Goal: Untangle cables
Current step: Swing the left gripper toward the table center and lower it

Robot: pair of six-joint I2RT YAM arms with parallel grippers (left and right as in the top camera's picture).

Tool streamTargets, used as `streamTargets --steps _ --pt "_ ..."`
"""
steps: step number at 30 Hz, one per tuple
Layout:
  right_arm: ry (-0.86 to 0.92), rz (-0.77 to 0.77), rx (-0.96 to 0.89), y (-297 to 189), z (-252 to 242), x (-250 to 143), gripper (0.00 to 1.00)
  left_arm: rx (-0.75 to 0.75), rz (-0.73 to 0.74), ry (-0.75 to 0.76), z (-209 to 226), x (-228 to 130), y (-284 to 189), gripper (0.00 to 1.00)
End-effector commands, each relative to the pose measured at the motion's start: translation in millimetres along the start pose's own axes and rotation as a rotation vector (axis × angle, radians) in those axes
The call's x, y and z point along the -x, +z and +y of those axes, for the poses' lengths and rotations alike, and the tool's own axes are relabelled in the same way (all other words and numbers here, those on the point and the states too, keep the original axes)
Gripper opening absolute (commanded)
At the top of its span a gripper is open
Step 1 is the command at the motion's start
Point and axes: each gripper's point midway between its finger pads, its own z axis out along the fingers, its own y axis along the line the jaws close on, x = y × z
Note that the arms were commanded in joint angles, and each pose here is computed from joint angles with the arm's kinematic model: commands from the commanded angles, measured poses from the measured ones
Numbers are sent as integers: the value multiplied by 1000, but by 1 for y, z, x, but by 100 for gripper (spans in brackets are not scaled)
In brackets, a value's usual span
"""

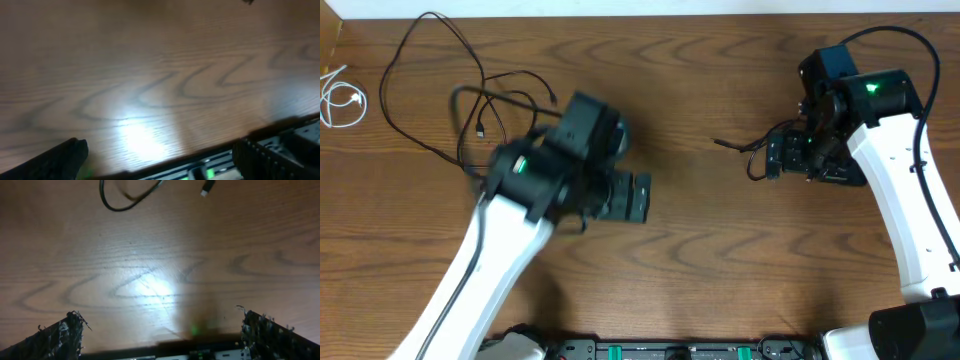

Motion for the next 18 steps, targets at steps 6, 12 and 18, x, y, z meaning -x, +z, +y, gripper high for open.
streamTargets --steps 6,12,18 --pt "114 -89 50 -2 12 20 90 166 -4 -90 39 -57 -1 97" --pt "198 -161 143 -6 30 41 49 193 36 -209 53 -84 16 97" --pt "171 -221 188 -5 46 54 55 209 61 -313 54 -88 23 97"
